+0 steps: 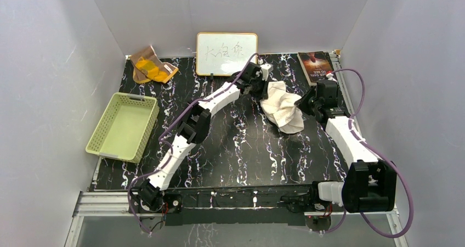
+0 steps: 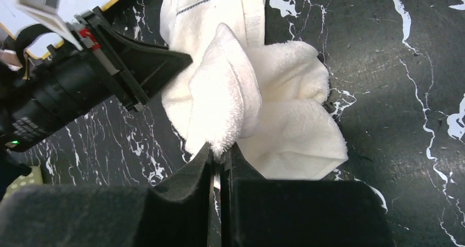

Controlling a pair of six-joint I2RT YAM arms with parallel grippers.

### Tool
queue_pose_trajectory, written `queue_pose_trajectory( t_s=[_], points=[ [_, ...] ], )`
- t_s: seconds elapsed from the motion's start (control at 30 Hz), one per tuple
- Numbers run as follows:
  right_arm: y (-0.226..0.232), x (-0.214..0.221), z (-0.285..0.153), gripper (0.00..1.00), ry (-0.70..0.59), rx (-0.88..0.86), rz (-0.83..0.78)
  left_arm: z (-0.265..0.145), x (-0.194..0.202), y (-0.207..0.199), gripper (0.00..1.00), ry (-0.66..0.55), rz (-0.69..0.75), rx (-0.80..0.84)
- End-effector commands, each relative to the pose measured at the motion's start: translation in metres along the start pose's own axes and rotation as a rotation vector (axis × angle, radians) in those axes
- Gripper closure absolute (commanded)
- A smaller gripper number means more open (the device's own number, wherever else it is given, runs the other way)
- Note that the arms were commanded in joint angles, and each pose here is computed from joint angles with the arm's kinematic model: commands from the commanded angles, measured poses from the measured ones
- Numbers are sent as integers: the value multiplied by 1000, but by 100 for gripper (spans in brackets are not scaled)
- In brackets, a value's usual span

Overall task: Roll the towels
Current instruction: Flatten out the towel at the center of the board.

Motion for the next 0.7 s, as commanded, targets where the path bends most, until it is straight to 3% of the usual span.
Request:
queue_pose_trajectory(
  t_s=[0.0,0.07,0.2,0.27,0.33,0.43,0.5,0.53,0.63,0.67],
  points=[
    [38,-33,-31,100,-111,-138,-75,-33,23,25,100,106,-62,-123],
    [56,-44,-45,100,-140,-210,-113,-70,25,43,100,100,-101,-191],
    [94,-54,-66,100,-136,-372,-175,-194,17,85,100,-64,-284,-315],
    [118,-57,-84,100,-133,-445,-230,-278,-1,83,100,-183,-307,-399],
    [140,-62,-110,100,-182,-512,-292,-333,-3,76,100,-232,-293,-479],
    [153,-66,-128,100,-239,-567,-283,-388,-8,53,100,-265,-293,-516],
    [150,-61,-124,100,-217,-563,-263,-399,7,46,100,-233,-328,-535],
    [143,-55,-118,100,-191,-538,-252,-404,16,43,94,-226,-347,-550],
    [91,-23,-81,100,-130,-379,-164,-386,68,50,59,-114,-402,-602],
    [65,-12,-65,96,-120,-284,-114,-374,92,56,45,-57,-417,-625]
  ],
)
Point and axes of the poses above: each gripper's point midway between its finger pads, its own z axis out along the fingers, its own y axis along the line the jaws close on, x = y × z, the point moved 3 cm from there along -z, back along the fingers, and after that the axes turned 10 degrees about z, right-handed, at the moved point
